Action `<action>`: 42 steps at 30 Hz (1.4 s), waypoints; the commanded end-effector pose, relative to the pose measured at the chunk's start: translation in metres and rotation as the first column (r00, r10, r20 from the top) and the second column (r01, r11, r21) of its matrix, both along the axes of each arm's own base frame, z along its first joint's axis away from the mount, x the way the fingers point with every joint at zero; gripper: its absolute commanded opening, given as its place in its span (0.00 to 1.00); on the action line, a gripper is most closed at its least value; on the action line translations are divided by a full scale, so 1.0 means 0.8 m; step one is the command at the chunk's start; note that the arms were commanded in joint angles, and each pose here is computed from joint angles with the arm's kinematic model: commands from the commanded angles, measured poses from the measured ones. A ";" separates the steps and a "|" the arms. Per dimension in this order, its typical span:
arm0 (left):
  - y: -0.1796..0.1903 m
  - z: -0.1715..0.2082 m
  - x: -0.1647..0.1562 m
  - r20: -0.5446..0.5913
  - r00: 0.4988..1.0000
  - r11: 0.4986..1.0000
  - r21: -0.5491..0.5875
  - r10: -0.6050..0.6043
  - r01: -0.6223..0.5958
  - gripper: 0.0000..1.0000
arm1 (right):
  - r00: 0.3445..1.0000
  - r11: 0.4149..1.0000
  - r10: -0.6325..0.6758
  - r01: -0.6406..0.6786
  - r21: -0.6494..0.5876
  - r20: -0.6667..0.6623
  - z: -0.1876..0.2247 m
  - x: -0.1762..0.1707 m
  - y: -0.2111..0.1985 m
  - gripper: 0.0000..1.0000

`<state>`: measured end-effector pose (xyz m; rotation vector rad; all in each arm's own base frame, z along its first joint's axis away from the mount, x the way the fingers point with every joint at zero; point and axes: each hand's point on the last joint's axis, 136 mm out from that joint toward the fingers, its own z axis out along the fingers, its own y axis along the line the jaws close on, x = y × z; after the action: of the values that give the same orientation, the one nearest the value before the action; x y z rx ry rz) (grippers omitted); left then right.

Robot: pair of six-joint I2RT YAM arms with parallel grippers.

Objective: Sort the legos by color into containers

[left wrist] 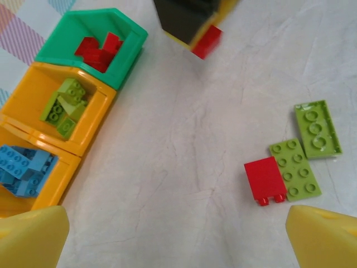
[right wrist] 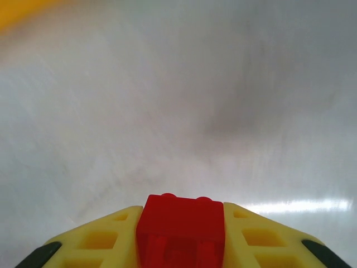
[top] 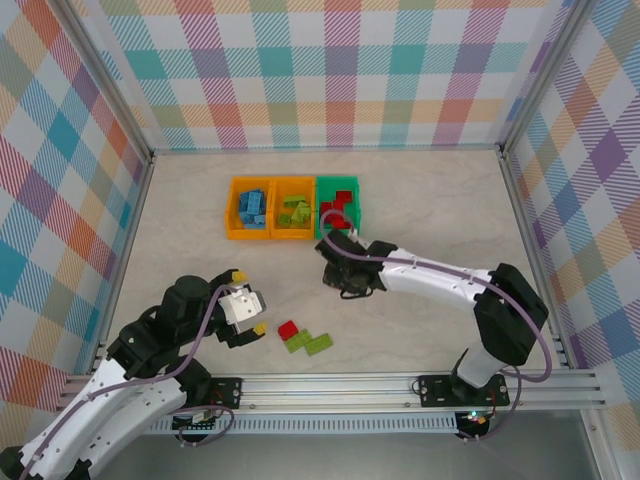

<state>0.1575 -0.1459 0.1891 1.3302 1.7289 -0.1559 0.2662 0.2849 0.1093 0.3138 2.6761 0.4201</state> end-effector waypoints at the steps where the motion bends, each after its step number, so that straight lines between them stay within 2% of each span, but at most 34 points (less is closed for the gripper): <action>1: -0.002 0.009 0.008 0.047 0.998 0.999 -0.045 0.028 -0.026 1.00 | 0.963 0.991 0.086 -0.057 -0.119 0.254 0.057 0.087 -0.012 0.28; 6: 0.001 0.008 0.006 0.056 0.997 0.996 -0.077 0.048 -0.044 1.00 | 0.934 0.978 0.111 -0.042 -0.203 0.341 0.069 0.173 -0.019 0.28; 11: 0.004 0.009 0.008 0.083 0.995 0.994 -0.091 0.063 -0.055 1.00 | 0.935 0.973 0.103 -0.024 -0.229 0.339 0.057 0.220 -0.025 0.32; 12: 0.004 0.008 0.008 0.080 0.995 0.995 -0.089 0.063 -0.055 1.00 | 0.937 0.973 0.102 -0.023 -0.231 0.333 0.054 0.224 -0.026 0.35; 14: 0.002 0.008 0.009 0.079 0.995 0.995 -0.089 0.059 -0.052 1.00 | 0.937 0.971 0.104 -0.023 -0.238 0.333 0.052 0.228 -0.026 0.50; 15: 0.001 0.007 0.009 0.076 0.996 0.995 -0.090 0.055 -0.048 1.00 | 0.936 0.971 0.107 -0.025 -0.239 0.335 0.052 0.229 -0.025 0.53; 22: -0.001 0.004 0.014 0.068 0.996 0.995 -0.087 0.063 -0.057 1.00 | 0.933 0.970 0.113 -0.029 -0.241 0.342 0.071 0.224 -0.029 0.54; 27: 0.001 0.007 0.019 0.071 0.993 0.991 -0.101 0.097 -0.089 1.00 | 0.939 0.981 0.143 -0.092 -0.173 0.311 0.092 0.180 -0.036 0.55; 30: 0.002 0.009 0.019 0.071 0.993 0.991 -0.100 0.096 -0.088 1.00 | 0.923 0.966 0.256 -0.239 -0.095 0.289 0.100 0.130 -0.026 0.57; 31: 0.002 0.007 0.017 0.065 0.994 0.993 -0.089 0.088 -0.082 1.00 | 0.907 0.951 0.307 -0.301 -0.066 0.288 0.105 0.113 -0.019 0.58; 35: 0.006 -0.001 0.009 0.047 0.997 0.998 -0.032 0.057 -0.056 1.00 | 0.785 0.819 0.542 -0.573 0.021 0.300 0.102 0.017 0.019 0.65; 38: 0.021 -0.003 0.019 0.057 0.990 0.991 0.011 0.130 -0.131 1.00 | 0.741 0.756 0.635 -0.654 0.025 0.220 0.079 -0.045 0.042 0.69; 42: 0.053 -0.009 0.035 0.099 0.962 0.959 0.096 0.256 -0.265 1.00 | 0.701 0.701 0.705 -0.712 0.043 0.110 0.038 -0.110 0.086 0.73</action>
<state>0.1772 -0.1246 0.1749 1.2053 1.8028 0.0017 0.2154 0.3388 0.1703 -0.6599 2.4865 0.7262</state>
